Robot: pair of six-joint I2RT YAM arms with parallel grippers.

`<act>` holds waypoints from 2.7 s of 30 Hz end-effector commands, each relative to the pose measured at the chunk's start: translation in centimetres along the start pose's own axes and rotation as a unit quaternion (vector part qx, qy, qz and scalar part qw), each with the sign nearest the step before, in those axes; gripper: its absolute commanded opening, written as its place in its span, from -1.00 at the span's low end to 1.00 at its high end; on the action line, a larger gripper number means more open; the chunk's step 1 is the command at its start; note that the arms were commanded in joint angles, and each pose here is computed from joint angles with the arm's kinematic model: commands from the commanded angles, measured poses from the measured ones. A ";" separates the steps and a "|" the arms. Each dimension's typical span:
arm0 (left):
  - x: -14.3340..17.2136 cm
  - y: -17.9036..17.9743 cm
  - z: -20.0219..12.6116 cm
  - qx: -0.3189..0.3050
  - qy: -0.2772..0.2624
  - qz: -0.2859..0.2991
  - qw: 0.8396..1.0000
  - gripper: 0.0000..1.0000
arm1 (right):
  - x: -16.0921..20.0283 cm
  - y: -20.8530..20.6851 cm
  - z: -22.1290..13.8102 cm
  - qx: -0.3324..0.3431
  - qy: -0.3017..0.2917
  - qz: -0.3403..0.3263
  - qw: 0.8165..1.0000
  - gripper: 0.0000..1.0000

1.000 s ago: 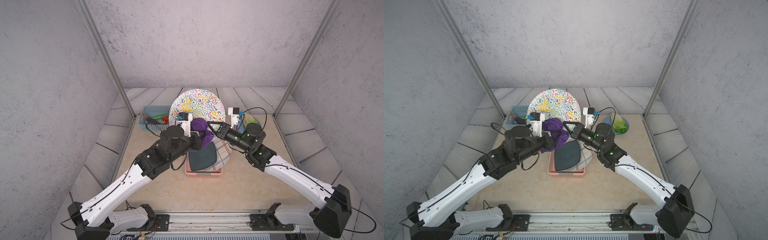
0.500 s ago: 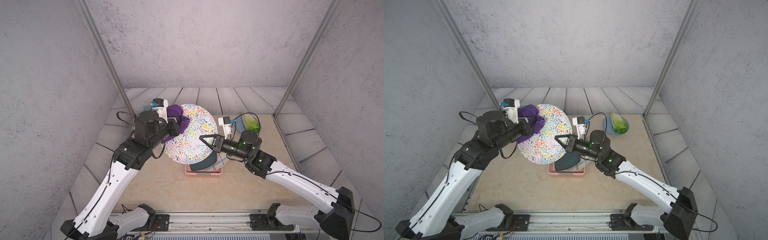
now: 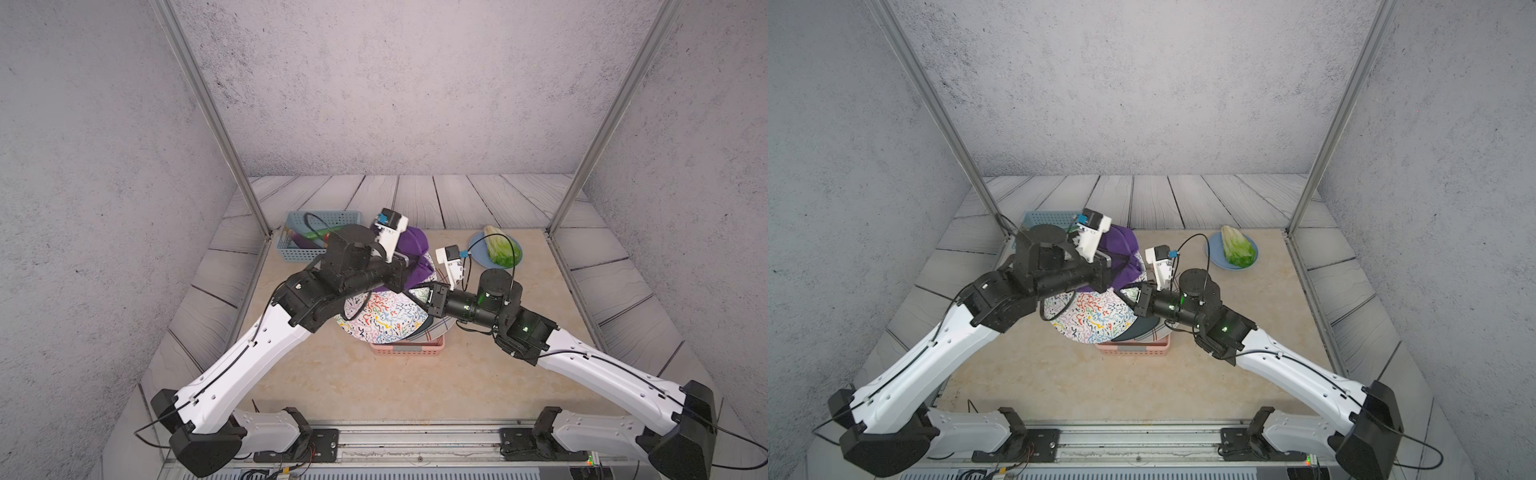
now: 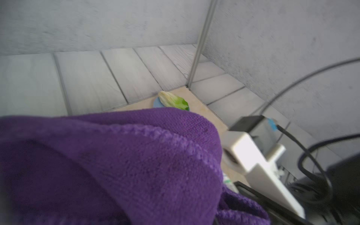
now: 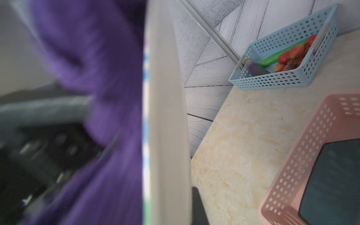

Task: Wipe the wet plate dry
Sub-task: Wipe the plate with towel, then place the plate at the center of the board.

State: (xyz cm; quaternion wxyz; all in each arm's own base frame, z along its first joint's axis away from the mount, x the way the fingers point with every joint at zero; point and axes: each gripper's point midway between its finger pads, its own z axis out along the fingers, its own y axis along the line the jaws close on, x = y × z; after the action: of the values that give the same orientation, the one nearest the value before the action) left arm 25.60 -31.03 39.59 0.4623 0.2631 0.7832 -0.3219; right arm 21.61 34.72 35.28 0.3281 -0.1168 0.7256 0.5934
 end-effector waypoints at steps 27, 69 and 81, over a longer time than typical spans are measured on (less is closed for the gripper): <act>-12.1 3.2 -12.8 0.402 -0.234 -0.432 0.773 -1.00 | -10.9 8.3 -9.3 -0.267 -0.175 0.009 0.948 -1.00; 0.2 6.0 -14.2 -0.019 -0.247 -0.260 0.933 -1.00 | -10.3 -13.3 -25.6 0.348 -0.410 0.057 0.841 -1.00; 4.2 8.9 -12.9 -0.105 -0.199 -0.233 0.946 -1.00 | -2.7 -20.7 -26.9 0.459 -0.332 0.055 0.822 -1.00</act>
State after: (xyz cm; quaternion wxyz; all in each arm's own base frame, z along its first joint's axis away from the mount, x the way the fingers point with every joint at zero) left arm 22.71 -15.36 39.20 0.5437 -0.0572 0.7314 -0.4077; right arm 25.51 2.22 22.37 0.5284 0.3159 0.7638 0.1940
